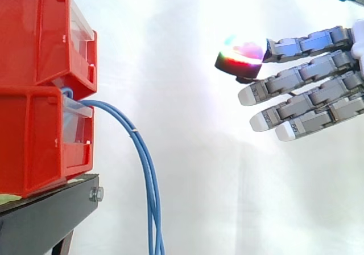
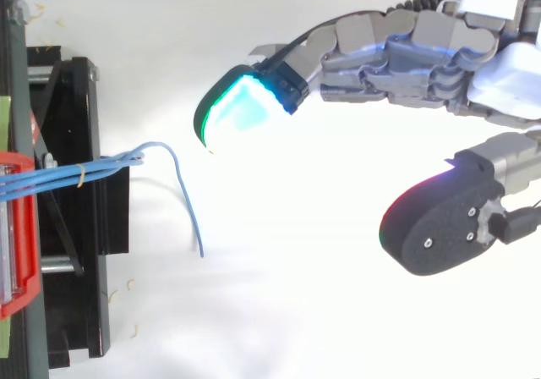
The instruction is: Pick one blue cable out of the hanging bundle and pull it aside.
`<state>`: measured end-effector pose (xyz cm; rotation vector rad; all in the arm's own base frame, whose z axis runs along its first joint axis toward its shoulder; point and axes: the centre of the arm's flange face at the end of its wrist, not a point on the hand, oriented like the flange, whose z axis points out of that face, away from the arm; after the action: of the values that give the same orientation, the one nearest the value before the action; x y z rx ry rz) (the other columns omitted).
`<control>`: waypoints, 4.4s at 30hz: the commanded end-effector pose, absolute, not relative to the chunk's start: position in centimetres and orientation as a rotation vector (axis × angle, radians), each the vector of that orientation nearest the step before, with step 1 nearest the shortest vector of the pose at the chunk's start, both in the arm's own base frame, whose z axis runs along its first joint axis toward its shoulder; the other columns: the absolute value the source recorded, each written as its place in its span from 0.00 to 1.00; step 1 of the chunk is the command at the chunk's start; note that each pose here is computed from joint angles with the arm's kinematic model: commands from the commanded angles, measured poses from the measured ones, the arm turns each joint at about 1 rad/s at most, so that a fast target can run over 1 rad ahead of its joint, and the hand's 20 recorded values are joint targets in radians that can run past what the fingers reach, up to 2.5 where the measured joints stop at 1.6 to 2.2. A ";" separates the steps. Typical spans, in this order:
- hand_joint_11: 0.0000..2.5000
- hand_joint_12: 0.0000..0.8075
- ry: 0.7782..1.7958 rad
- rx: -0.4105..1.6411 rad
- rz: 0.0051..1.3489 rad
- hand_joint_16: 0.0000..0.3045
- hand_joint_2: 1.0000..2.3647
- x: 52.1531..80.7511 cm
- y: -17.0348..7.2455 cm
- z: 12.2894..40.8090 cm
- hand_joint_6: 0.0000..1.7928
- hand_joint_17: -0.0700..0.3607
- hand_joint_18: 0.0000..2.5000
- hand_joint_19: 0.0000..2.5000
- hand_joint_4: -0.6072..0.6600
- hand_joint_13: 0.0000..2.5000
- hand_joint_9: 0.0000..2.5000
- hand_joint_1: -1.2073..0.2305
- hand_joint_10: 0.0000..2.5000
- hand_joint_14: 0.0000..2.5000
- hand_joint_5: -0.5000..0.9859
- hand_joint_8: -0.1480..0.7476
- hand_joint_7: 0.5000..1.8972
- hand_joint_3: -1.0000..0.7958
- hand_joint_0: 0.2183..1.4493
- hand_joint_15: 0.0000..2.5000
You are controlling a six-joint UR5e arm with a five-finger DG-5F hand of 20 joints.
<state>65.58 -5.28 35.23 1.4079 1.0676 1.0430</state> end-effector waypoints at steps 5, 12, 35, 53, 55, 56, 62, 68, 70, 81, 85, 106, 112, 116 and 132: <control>0.00 0.43 1.067 1.408 1.043 0.21 0.00 65.5 -5.3 35.3 0.28 0.50 0.00 0.07 0.58 0.00 0.06 0.38 0.00 0.00 0.17 0.37 0.06 0.28 0.19 0.04; 0.00 0.43 1.067 1.408 1.043 0.21 0.00 65.6 -5.3 35.2 0.28 0.50 0.00 0.08 0.58 0.00 0.06 0.38 0.00 0.00 0.17 0.38 0.06 0.28 0.19 0.05; 0.00 0.44 1.097 1.429 1.014 0.21 0.00 65.2 -5.9 34.8 0.28 0.50 0.00 0.08 0.60 0.00 0.09 0.39 0.00 0.00 0.18 0.40 0.07 0.28 0.20 0.05; 0.00 0.45 1.083 1.435 1.010 0.21 0.00 66.1 -6.5 32.8 0.28 0.50 0.00 0.08 0.60 0.00 0.10 0.40 0.00 0.00 0.18 0.40 0.07 0.28 0.20 0.05; 0.00 0.45 1.084 1.435 1.009 0.21 0.00 66.1 -6.5 32.8 0.28 0.49 0.00 0.08 0.60 0.00 0.10 0.40 0.00 0.00 0.18 0.40 0.07 0.28 0.20 0.05; 0.00 0.45 1.084 1.436 1.011 0.21 0.00 66.1 -6.6 32.8 0.28 0.49 0.00 0.08 0.60 0.00 0.10 0.40 0.00 0.00 0.18 0.40 0.07 0.28 0.20 0.05; 0.00 0.45 1.078 1.436 1.010 0.21 0.00 66.1 -6.7 32.8 0.28 0.49 0.00 0.08 0.60 0.00 0.11 0.40 0.00 0.00 0.18 0.41 0.07 0.28 0.20 0.05; 0.00 0.45 1.067 1.439 1.007 0.21 0.00 66.1 -6.9 32.9 0.28 0.49 0.00 0.09 0.61 0.00 0.11 0.40 0.00 0.00 0.18 0.41 0.07 0.28 0.20 0.05; 0.00 0.45 1.065 1.443 1.009 0.21 0.00 66.1 -6.9 32.9 0.28 0.49 0.00 0.08 0.60 0.00 0.11 0.40 0.00 0.00 0.18 0.41 0.07 0.28 0.20 0.05; 0.00 0.45 1.054 1.449 1.016 0.21 0.00 66.1 -7.2 32.9 0.28 0.49 0.00 0.09 0.60 0.00 0.12 0.41 0.00 0.00 0.18 0.41 0.07 0.28 0.21 0.05; 0.00 0.45 1.048 1.451 1.015 0.20 0.00 66.1 -7.3 32.9 0.28 0.49 0.00 0.09 0.60 0.00 0.12 0.41 0.00 0.00 0.18 0.41 0.07 0.28 0.21 0.05; 0.00 0.46 1.025 1.458 1.022 0.20 0.00 66.5 -7.8 34.3 0.28 0.49 0.00 0.09 0.61 0.00 0.13 0.41 0.00 0.00 0.18 0.42 0.07 0.28 0.21 0.05; 0.01 0.46 1.033 1.426 0.973 0.20 0.00 67.1 -7.6 33.3 0.28 0.49 0.00 0.09 0.61 0.00 0.13 0.41 0.00 0.00 0.18 0.42 0.07 0.28 0.21 0.06; 0.01 0.46 1.041 1.411 0.924 0.20 0.00 67.5 -7.5 32.1 0.28 0.49 0.00 0.09 0.61 0.00 0.14 0.41 0.00 0.00 0.18 0.42 0.07 0.28 0.21 0.05; 0.01 0.46 1.028 1.384 0.884 0.20 0.00 70.0 -6.2 26.5 0.28 0.48 0.00 0.10 0.62 0.01 0.15 0.42 0.00 0.00 0.19 0.42 0.08 0.28 0.22 0.06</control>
<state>69.74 -6.44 27.68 1.3801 1.0213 0.8928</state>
